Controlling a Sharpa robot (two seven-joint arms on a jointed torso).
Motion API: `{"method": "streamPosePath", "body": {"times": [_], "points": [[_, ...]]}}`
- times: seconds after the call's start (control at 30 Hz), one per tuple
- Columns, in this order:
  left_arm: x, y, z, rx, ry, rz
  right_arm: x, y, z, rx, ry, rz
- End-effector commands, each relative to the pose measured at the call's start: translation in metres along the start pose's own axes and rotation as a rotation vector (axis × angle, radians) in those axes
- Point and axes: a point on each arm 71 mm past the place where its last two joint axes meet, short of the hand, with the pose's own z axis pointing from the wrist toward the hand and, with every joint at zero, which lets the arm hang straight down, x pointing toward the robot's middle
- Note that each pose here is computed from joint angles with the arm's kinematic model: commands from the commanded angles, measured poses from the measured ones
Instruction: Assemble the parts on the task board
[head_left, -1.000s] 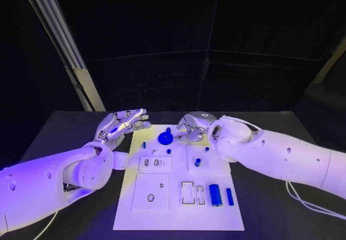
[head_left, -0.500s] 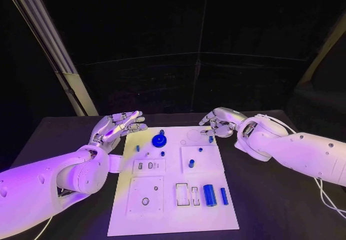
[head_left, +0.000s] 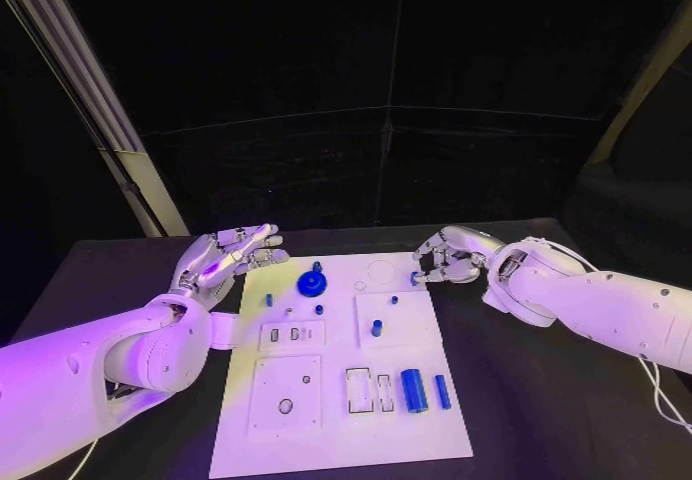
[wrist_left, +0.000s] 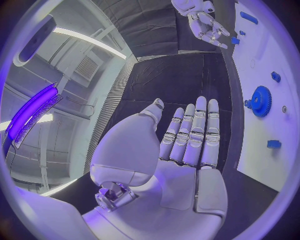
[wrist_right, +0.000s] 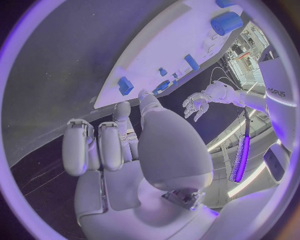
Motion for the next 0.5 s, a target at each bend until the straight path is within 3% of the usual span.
{"method": "streamPosePath", "body": {"times": [0.03, 0.5], "points": [[0.0016, -0.0009, 0.0009, 0.007, 0.017, -0.013, 0.0045, 0.0002, -0.0006, -0.019, 0.028, 0.015], [-0.0001, -0.0004, 0.0017, 0.006, 0.013, -0.011, 0.0130, -0.0034, 0.0034, -0.009, 0.027, 0.019]]}}
